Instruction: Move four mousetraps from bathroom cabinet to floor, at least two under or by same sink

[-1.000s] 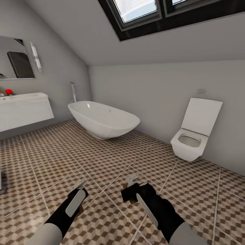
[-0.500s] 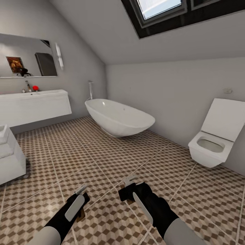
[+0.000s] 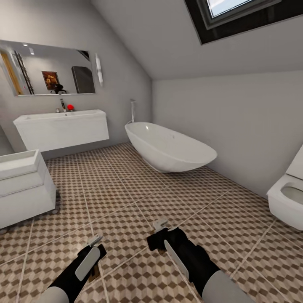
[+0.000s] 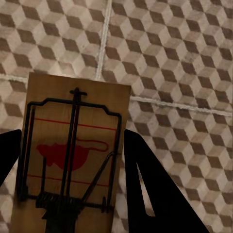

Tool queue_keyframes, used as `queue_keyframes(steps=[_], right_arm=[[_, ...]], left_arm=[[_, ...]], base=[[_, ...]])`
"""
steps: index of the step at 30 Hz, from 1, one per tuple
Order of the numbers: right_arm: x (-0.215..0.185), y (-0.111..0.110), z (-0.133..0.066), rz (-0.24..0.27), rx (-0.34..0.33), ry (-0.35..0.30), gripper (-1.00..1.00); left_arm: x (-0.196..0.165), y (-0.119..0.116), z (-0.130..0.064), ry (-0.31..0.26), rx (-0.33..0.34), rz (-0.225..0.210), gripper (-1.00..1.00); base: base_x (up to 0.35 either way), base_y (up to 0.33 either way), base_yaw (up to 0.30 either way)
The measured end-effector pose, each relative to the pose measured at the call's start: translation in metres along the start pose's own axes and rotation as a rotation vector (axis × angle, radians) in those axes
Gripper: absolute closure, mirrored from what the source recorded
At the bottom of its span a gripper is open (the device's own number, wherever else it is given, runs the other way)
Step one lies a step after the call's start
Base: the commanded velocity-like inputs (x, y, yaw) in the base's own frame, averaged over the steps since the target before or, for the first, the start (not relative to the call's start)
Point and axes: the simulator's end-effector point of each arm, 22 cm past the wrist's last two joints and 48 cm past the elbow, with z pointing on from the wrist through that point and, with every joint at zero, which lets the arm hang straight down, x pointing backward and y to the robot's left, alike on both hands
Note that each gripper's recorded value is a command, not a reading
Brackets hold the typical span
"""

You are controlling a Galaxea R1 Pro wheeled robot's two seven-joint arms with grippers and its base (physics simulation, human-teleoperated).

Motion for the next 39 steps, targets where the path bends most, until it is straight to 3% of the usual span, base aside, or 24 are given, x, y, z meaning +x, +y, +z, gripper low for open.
queue_keyframes(steps=[21,24,29,32,35,39], right_arm=[[-0.004,-0.001,0.004,0.005,0.001,-0.029,1.00],[0.004,0.000,0.009,0.016,0.000,-0.009,1.00],[0.010,-0.018,0.033,0.029,0.038,0.016,1.00],[0.014,-0.031,0.039,0.035,0.056,0.013,1.00],[0.010,-0.035,0.040,0.038,0.057,-0.009,1.00],[-0.005,-0.054,0.035,0.027,0.078,-0.088,1.00]], left_arm=[[0.004,0.000,0.003,0.009,-0.002,0.002,1.00],[0.006,-0.001,0.003,0.011,-0.001,0.004,1.00],[0.019,-0.018,-0.001,0.005,0.024,0.101,1.00],[0.022,-0.027,-0.003,-0.005,0.038,0.136,1.00],[0.022,-0.035,-0.006,-0.018,0.051,0.151,1.00],[0.013,-0.053,-0.016,-0.064,0.084,0.193,1.00]], base=[[0.328,0.132,0.280],[0.343,0.028,0.279],[0.347,0.007,0.279],[0.349,0.002,0.279],[0.350,0.001,0.279],[0.350,0.000,0.210]])
